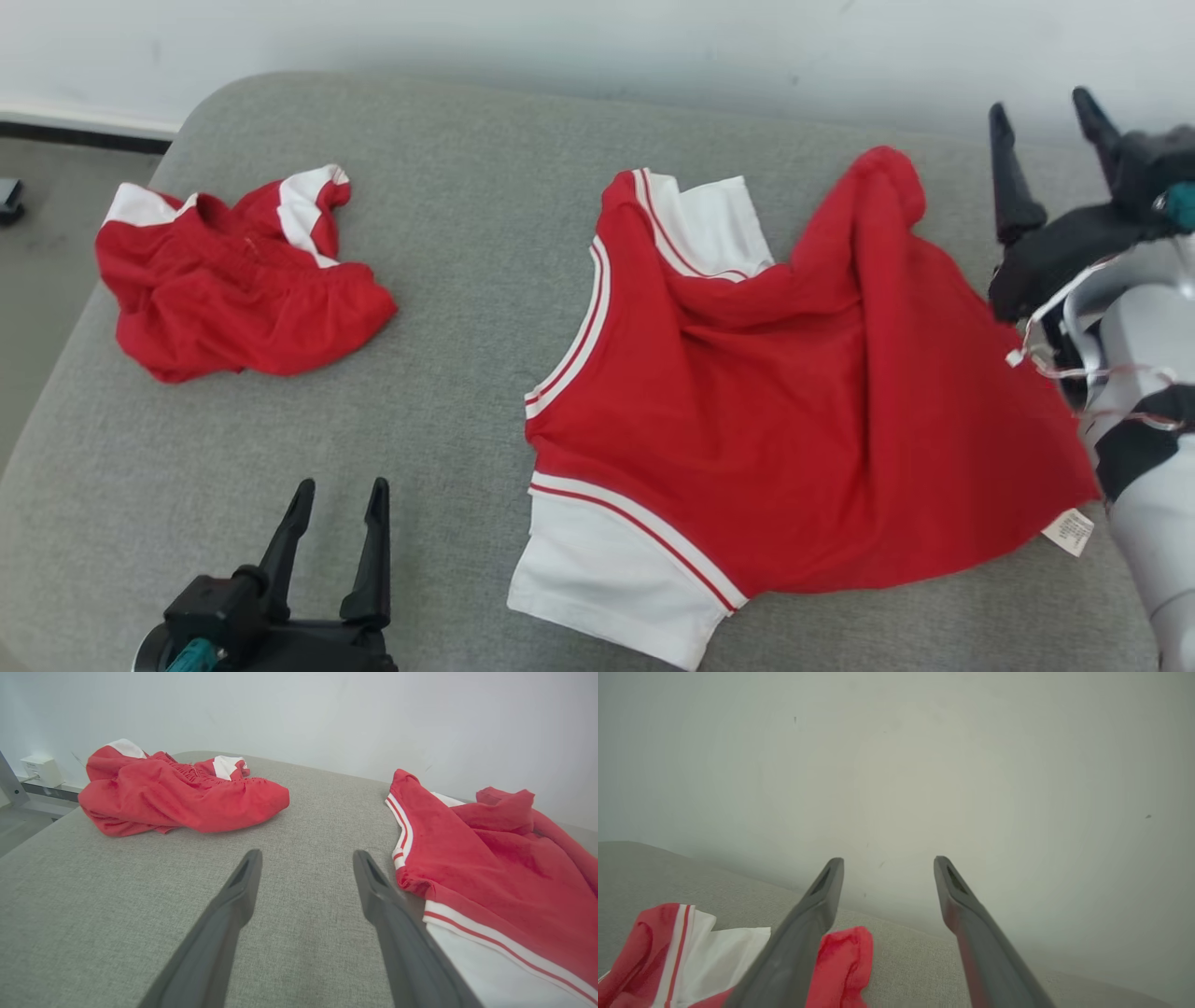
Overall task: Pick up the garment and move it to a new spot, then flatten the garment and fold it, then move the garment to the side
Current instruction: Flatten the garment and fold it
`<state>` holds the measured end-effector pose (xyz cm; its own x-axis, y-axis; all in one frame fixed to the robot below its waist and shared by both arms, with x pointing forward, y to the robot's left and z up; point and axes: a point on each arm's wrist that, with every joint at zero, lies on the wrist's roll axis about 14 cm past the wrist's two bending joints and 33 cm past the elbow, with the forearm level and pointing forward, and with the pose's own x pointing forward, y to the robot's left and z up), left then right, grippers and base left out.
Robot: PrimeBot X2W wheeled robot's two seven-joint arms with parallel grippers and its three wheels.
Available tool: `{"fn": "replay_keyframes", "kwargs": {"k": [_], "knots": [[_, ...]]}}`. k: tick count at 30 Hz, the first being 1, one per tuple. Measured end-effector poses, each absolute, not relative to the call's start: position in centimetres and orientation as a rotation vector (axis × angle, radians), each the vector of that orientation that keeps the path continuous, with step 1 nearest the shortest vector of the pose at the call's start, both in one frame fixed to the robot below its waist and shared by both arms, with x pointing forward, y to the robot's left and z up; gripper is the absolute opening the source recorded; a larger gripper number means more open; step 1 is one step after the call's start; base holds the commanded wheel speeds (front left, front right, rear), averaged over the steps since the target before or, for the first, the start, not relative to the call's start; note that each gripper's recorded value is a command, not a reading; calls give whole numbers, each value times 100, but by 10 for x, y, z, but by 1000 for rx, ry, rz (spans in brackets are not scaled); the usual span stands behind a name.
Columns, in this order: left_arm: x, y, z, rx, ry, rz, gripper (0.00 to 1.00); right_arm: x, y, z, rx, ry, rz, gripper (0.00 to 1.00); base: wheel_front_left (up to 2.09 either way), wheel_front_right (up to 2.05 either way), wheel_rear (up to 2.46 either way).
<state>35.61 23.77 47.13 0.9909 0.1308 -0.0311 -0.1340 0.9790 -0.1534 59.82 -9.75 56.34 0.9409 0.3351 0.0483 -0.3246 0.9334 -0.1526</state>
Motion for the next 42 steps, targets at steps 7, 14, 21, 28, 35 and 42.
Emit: {"fn": "replay_keyframes", "kwargs": {"k": [7,14,21,28,35,42], "knots": [[357,233,477,-143,1,107,100,555,-109,568,-114,-143,348,100,0,0,0],[359,225,484,-132,-20,75,100,498,-135,555,-54,-165,300,100,0,0,0],[362,217,488,-127,-33,44,100,448,-155,541,5,-159,235,100,0,0,0],[364,214,492,-115,-44,25,100,414,-160,530,46,-147,192,100,0,0,0],[361,218,499,-93,-60,22,100,381,-159,513,102,-103,158,100,0,0,0],[349,216,497,-78,-55,13,100,358,-160,498,125,-55,138,100,0,0,0]]}}
